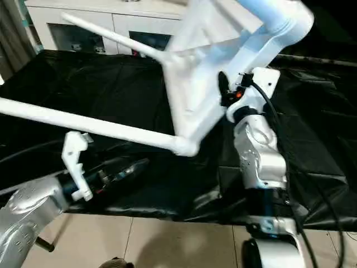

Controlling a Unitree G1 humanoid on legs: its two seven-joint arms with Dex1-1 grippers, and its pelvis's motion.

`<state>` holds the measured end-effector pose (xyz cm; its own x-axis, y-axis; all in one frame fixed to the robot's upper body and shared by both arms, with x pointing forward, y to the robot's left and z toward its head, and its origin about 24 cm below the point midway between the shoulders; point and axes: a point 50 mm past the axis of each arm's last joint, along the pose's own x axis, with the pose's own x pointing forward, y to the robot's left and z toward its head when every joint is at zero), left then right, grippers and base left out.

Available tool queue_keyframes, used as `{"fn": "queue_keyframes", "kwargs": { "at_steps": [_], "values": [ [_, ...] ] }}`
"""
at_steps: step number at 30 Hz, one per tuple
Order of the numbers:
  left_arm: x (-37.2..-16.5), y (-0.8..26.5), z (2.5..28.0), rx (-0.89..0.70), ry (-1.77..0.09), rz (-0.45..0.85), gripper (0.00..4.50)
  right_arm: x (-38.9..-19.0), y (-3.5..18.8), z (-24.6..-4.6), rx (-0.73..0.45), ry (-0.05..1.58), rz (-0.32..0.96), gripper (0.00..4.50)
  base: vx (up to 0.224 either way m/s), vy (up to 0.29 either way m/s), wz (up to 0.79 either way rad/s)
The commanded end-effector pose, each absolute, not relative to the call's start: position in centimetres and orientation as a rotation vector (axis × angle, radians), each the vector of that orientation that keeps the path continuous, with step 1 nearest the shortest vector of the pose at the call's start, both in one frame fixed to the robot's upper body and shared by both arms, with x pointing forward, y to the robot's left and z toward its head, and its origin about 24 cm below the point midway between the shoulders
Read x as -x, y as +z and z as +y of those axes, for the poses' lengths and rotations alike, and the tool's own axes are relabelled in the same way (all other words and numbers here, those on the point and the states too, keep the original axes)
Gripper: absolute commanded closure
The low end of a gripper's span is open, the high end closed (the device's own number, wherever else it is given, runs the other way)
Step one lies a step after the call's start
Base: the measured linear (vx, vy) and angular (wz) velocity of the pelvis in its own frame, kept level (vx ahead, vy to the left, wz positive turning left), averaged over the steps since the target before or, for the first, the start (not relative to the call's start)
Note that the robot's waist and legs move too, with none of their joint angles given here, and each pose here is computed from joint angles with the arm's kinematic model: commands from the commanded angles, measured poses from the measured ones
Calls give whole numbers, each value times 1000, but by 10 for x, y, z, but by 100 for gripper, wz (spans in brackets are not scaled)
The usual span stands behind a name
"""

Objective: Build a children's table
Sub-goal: Flip table

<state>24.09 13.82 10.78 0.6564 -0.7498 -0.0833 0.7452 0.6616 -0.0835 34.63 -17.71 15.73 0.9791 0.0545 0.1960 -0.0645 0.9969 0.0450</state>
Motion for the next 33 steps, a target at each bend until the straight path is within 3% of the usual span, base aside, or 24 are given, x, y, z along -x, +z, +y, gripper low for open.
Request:
{"fn": "queue_keyframes", "kwargs": {
  "at_steps": [1,9,13,14,16,17,19,21,26,30,33],
  "values": [
    [-249,120,139,-47,-813,84,41,-344,145,-186,41,-10,-128,241,0,0,0],
    [-267,153,136,-302,-755,-82,41,-346,147,-190,117,-31,-126,251,0,0,0],
    [-278,181,129,-627,-695,-282,41,-350,143,-184,110,21,-105,252,0,0,0],
    [-278,181,129,-629,-695,-283,41,-350,143,-184,110,21,-105,252,0,0,0],
    [-282,205,125,-691,-649,-436,41,-354,140,-180,151,39,-93,252,0,0,0],
    [-282,205,125,-691,-649,-436,41,-354,140,-180,151,39,-93,252,0,0,0],
    [-281,226,120,-796,-616,-579,41,-357,136,-177,154,57,-81,252,0,0,0],
    [-282,234,119,-848,-584,-633,41,-358,134,-175,154,62,-76,252,0,0,0],
    [-283,269,118,-925,-376,-845,41,-362,131,-168,155,82,-71,252,0,0,0],
    [-288,278,123,-1002,-255,-907,41,-363,129,-165,150,87,-73,252,0,0,0],
    [-300,286,134,-1088,-113,-884,41,-364,129,-163,145,92,-78,252,0,0,0]
  ]
}}
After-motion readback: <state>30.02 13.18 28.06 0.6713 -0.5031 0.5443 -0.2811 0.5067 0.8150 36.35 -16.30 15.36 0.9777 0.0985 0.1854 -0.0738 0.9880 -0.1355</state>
